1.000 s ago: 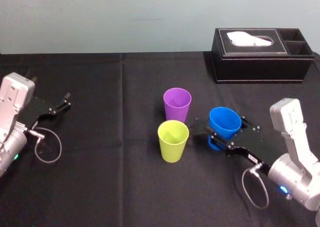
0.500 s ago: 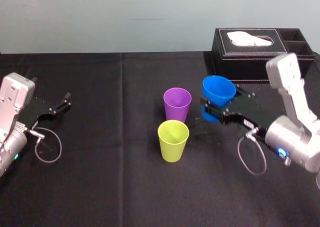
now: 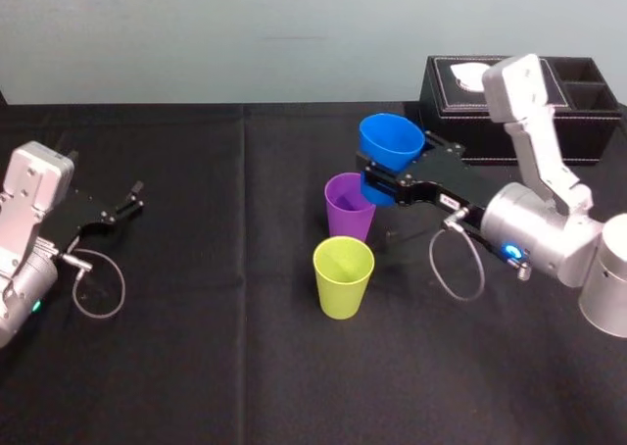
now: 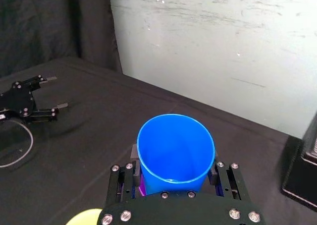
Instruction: Stack the three plastic cups sequentially using one hand.
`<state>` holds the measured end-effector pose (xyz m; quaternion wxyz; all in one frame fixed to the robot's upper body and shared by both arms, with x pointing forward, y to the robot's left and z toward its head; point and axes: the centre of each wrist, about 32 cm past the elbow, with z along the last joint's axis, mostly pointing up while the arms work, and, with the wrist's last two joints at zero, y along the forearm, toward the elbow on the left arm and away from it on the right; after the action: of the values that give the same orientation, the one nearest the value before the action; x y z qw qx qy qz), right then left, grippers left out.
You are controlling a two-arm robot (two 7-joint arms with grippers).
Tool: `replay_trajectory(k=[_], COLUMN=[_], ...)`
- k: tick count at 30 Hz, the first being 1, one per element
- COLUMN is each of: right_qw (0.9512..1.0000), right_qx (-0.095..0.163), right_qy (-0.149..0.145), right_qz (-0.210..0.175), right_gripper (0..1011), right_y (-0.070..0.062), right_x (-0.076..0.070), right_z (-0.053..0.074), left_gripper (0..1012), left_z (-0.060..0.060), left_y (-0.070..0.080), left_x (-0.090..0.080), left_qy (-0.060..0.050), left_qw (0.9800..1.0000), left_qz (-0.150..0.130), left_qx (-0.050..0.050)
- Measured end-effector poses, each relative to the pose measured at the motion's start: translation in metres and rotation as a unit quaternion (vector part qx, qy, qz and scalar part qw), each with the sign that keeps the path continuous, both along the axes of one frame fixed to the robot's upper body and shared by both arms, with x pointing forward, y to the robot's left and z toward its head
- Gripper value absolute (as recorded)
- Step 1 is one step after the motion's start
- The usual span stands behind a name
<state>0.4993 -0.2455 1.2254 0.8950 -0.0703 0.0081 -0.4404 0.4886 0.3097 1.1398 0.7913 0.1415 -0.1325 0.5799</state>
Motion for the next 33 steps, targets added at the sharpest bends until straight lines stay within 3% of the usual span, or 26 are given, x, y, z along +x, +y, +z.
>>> replay_trajectory(k=[14, 33], right_qw=[0.9997, 0.9997], right_qx=[0.009, -0.007], right_qy=[-0.004, -0.003], right_qz=[0.02, 0.024], right_gripper=[724, 724], right_y=[0.02, 0.023], right_x=[0.031, 0.04], right_z=[-0.015, -0.034], left_gripper=[1011, 1011], left_z=[0.0, 0.0], left_y=[0.0, 0.0], left_x=[0.0, 0.0], left_qy=[0.0, 0.0], left_qw=[1.0, 1.0], left_qz=[0.0, 0.0], left_qx=[0.0, 0.0])
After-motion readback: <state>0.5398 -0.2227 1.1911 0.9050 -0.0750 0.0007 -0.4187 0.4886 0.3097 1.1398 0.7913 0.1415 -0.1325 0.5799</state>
